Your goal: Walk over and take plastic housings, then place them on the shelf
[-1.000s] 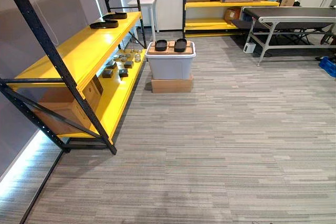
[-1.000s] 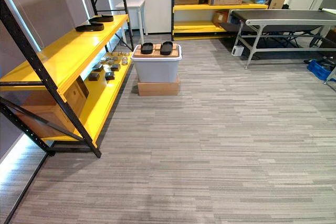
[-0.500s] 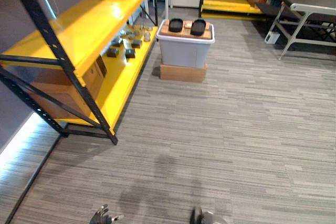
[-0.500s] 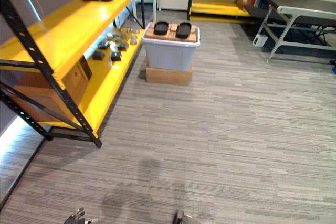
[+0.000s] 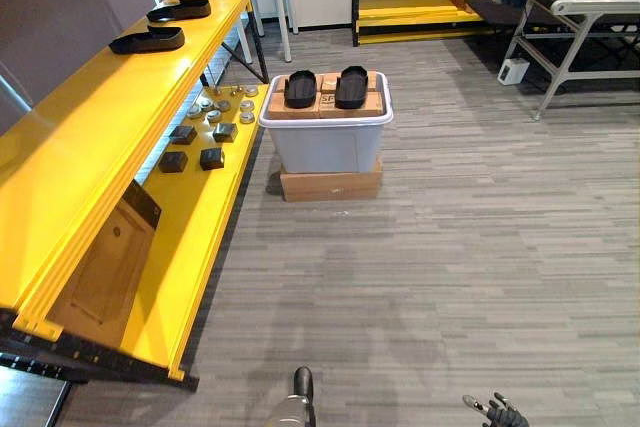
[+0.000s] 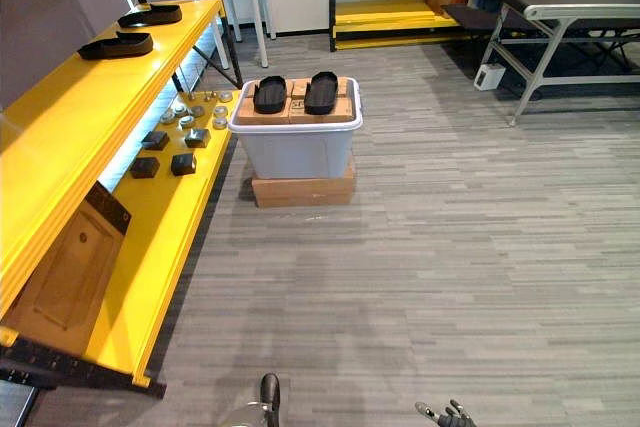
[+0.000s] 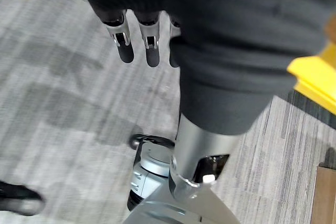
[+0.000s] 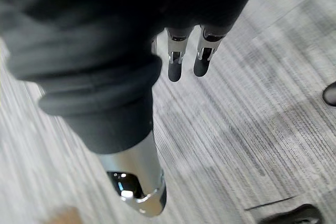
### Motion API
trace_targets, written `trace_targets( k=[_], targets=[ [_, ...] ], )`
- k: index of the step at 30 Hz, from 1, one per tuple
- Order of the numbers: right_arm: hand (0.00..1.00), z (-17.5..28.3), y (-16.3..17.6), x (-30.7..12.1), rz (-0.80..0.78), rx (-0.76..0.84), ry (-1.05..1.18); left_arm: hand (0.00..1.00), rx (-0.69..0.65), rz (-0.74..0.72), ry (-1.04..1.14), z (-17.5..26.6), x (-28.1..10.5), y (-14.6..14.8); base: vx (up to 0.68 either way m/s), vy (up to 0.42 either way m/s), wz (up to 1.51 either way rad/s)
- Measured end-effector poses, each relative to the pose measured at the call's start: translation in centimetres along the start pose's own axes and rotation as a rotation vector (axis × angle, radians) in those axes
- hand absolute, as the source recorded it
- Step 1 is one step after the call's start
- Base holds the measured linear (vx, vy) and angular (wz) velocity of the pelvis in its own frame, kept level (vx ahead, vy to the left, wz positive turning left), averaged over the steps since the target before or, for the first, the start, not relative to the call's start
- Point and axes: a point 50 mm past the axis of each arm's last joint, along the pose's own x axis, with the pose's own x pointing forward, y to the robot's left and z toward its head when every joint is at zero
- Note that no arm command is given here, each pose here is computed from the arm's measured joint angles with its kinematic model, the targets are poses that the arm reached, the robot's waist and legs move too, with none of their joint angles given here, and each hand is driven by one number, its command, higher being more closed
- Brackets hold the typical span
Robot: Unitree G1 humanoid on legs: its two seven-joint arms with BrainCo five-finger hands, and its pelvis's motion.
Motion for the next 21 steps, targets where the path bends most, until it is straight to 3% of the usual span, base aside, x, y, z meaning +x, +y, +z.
trace_targets(
  k=[4, 9, 14, 18, 21],
  targets=[
    [0.00, -1.3, 0.2, -0.2, 0.005, -0.024, 0.037, 0.00, 0.011, 0.011, 0.021, -0.3, 0.0, 0.5, 0.72, 0.260, 0.13],
    [0.00, -3.5, 0.5, -0.7, 0.037, -0.078, 0.102, 0.00, 0.081, 0.011, -0.050, 2.8, 0.7, 1.1, 0.73, 0.057, 0.47],
    [0.00, -4.9, -0.6, -1.4, 0.013, -0.081, 0.134, 0.00, 0.119, 0.017, -0.152, 6.9, 1.5, 0.8, 0.65, -0.244, 0.65],
    [0.00, -6.0, -1.4, -1.9, -0.029, 0.006, 0.152, 0.00, 0.078, -0.018, -0.102, 4.8, 1.5, -1.3, 0.78, -0.357, 0.11],
    [0.00, -7.0, -1.6, -2.3, -0.036, 0.011, 0.174, 0.00, 0.016, -0.005, -0.063, 3.0, 1.1, -1.3, 0.72, -0.244, 0.17]
  ],
)
